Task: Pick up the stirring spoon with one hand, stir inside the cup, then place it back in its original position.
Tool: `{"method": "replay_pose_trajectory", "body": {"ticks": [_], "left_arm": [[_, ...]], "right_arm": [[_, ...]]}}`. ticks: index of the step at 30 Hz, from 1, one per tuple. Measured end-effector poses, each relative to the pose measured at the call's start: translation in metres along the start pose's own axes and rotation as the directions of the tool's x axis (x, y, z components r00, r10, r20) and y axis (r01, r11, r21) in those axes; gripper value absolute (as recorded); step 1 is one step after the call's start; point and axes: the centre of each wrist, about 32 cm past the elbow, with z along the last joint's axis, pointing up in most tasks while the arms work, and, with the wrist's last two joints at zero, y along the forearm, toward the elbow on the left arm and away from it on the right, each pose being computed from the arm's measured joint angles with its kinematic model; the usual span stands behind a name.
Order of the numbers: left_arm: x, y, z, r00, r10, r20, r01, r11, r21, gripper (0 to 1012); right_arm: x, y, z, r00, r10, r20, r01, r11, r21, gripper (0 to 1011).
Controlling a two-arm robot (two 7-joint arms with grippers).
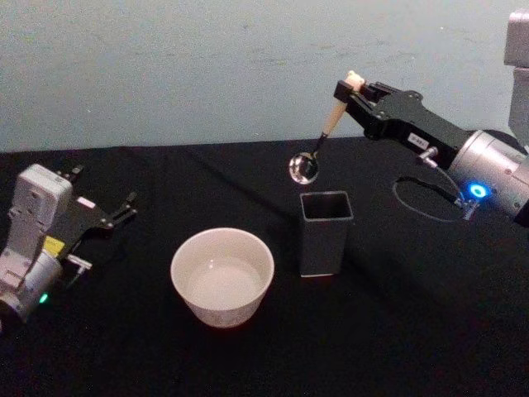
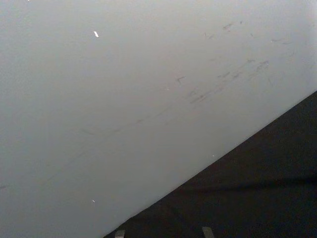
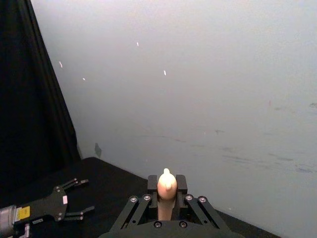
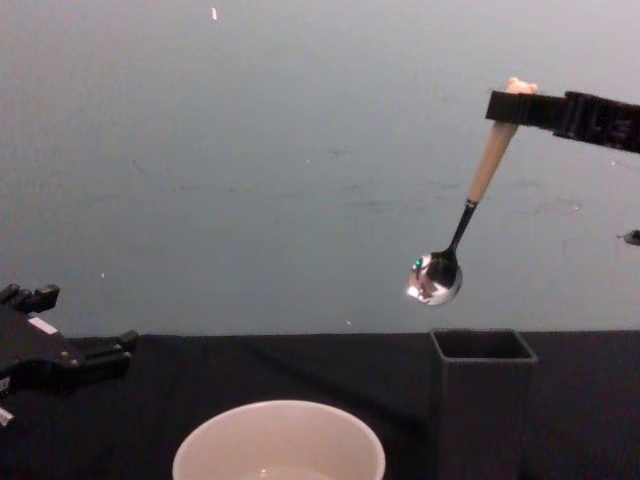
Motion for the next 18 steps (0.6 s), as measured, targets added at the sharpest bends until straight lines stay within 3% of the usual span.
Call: {"method": "replay_pose_trajectory", "body": {"ticks": [18], "left_arm": [[0.0000, 0.0000, 0.0000, 1.0000, 0.000, 0.000, 0.000, 1.0000, 0.000, 1001]], "right_arm": [[0.003, -0.024, 0.000, 1.000, 0.015, 0.022, -0.014, 0.999, -0.031, 214]]}}
